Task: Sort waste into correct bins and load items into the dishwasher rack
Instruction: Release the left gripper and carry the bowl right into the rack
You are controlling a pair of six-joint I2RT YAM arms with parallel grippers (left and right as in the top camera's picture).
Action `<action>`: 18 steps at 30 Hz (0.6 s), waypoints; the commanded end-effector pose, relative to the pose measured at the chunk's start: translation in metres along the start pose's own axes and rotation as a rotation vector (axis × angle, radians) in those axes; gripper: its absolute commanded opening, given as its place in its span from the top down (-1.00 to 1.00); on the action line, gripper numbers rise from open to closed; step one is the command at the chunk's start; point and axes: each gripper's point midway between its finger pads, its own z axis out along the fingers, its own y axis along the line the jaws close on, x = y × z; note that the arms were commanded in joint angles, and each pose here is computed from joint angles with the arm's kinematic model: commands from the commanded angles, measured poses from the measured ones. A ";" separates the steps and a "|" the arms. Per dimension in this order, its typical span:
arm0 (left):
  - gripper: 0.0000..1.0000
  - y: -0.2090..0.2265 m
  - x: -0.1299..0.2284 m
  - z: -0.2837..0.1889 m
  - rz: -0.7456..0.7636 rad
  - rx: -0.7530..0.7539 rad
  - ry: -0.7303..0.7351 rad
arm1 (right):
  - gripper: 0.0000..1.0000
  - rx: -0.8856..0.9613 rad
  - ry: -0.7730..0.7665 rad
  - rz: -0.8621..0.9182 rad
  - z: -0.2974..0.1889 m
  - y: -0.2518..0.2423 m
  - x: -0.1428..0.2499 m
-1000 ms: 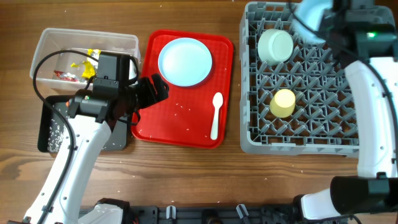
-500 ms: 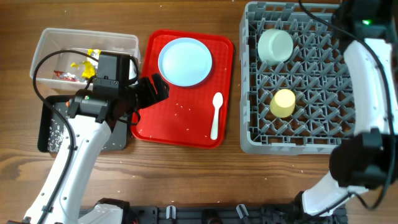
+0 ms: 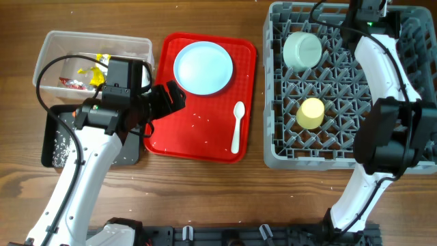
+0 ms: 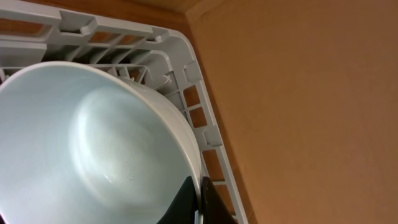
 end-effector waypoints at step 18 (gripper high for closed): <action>-1.00 -0.001 -0.007 -0.006 0.009 -0.001 -0.030 | 0.91 0.055 -0.007 -0.177 0.013 0.013 0.010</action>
